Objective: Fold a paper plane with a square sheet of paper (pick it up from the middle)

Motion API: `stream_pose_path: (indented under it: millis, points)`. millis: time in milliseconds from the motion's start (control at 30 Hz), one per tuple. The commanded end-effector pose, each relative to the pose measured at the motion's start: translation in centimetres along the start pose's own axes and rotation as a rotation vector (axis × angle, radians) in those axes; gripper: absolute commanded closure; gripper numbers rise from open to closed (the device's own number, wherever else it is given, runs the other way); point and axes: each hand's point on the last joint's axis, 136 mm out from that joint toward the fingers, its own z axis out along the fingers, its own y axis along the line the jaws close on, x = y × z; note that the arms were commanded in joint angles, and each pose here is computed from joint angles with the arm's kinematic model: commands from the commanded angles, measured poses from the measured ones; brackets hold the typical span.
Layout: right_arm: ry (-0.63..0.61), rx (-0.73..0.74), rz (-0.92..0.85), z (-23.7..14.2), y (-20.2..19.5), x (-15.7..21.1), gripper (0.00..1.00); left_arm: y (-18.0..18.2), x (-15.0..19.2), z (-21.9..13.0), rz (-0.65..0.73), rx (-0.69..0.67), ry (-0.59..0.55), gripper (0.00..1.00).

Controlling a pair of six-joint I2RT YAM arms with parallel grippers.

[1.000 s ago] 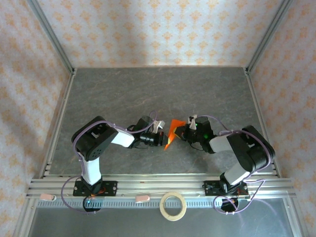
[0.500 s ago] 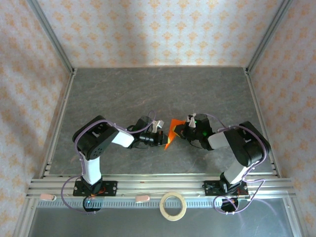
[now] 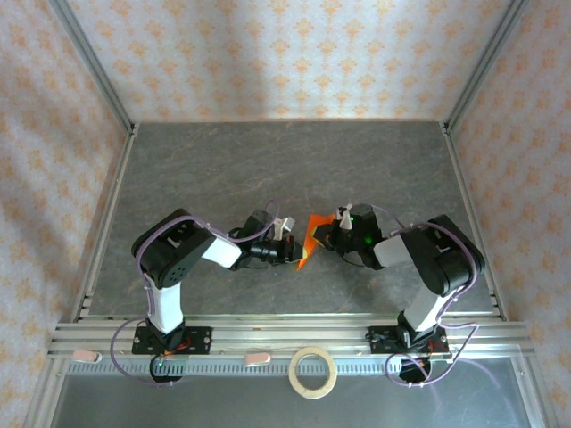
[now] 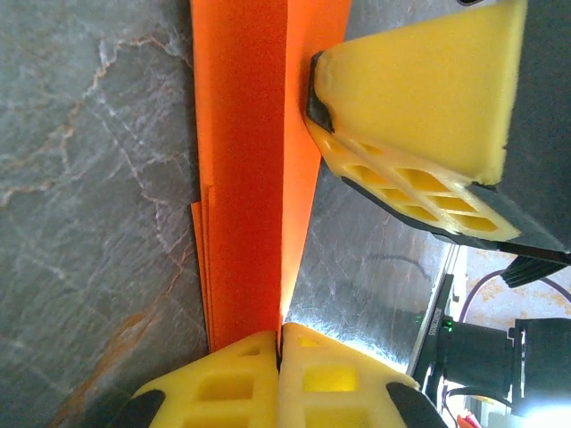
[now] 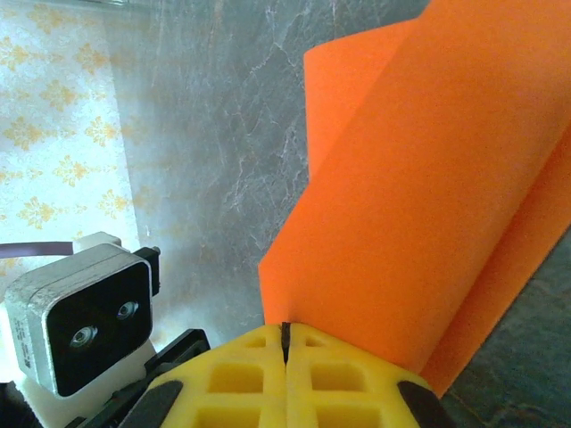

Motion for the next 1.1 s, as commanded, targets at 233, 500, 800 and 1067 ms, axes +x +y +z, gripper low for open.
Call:
stream_pose_path:
  millis: [233,500,800,1067]
  points:
    - [-0.009,0.031,-0.011,0.6,-0.6,-0.8,1.00,4.2,1.2,0.6,-0.055,-0.141,0.017,1.00]
    - [-0.015,0.104,0.000,0.7,-2.4,-0.9,1.00,4.4,1.2,0.6,-0.050,-0.149,0.021,1.00]
    - [0.003,0.142,0.012,1.0,-3.4,-0.6,1.00,4.4,1.2,0.6,-0.044,-0.154,0.025,1.00]
    - [0.028,0.316,0.014,0.8,-6.9,0.0,1.00,2.5,0.5,-0.3,0.014,-0.132,0.000,0.88]
